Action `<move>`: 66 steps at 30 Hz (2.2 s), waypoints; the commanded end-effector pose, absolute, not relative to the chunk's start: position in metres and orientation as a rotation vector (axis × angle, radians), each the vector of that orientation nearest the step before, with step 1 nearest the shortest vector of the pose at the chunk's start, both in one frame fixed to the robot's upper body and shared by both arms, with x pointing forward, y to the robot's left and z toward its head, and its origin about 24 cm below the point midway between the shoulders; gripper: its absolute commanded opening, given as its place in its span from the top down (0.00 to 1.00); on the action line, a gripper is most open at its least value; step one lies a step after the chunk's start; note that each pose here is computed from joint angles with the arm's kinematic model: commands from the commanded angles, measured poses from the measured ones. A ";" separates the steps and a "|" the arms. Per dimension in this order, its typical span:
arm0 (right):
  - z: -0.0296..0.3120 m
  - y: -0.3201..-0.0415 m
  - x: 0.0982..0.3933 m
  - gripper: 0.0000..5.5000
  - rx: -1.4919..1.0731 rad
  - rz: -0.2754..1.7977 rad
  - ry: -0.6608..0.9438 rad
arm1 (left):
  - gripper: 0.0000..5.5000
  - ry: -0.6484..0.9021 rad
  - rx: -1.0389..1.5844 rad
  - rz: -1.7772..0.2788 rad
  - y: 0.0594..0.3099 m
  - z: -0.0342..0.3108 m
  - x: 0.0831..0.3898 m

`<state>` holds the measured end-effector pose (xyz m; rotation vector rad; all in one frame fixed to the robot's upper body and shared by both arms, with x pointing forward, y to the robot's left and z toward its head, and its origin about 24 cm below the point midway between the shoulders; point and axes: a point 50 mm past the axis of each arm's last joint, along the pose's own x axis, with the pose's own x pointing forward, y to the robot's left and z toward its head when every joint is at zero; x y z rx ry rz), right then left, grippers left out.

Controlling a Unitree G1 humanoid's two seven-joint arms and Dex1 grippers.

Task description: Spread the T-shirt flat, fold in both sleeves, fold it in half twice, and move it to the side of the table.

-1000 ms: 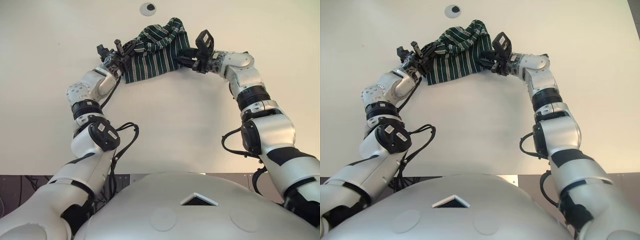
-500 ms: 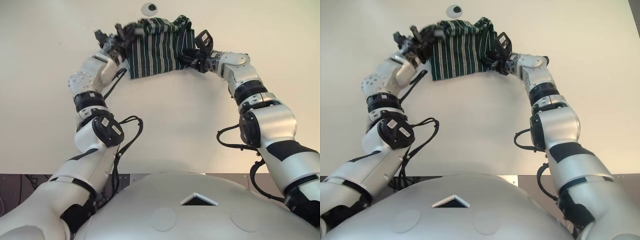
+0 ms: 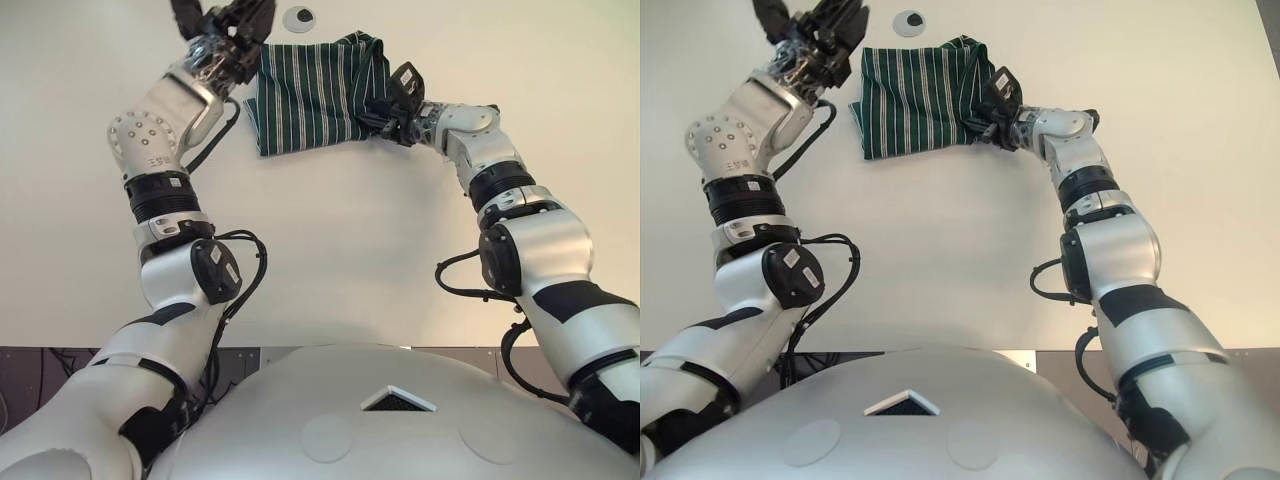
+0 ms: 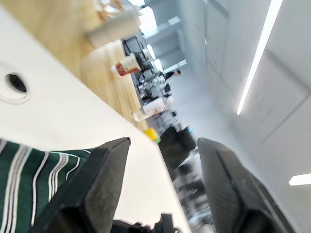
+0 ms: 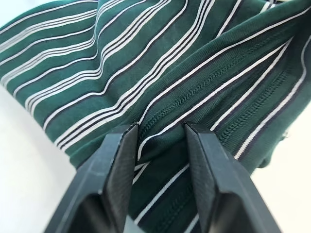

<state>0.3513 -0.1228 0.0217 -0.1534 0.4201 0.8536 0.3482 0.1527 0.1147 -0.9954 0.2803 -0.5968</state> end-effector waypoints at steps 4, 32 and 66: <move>0.045 -0.147 0.359 0.69 -0.092 0.699 0.213 | 0.55 0.273 -0.250 -0.600 0.129 0.103 0.336; 0.001 -0.124 0.345 0.69 -0.568 0.880 0.624 | 0.55 0.627 0.316 -0.622 0.122 -0.001 0.296; 0.093 -0.207 0.324 0.74 -0.086 0.618 0.224 | 0.54 0.333 0.155 -0.596 0.132 0.036 0.307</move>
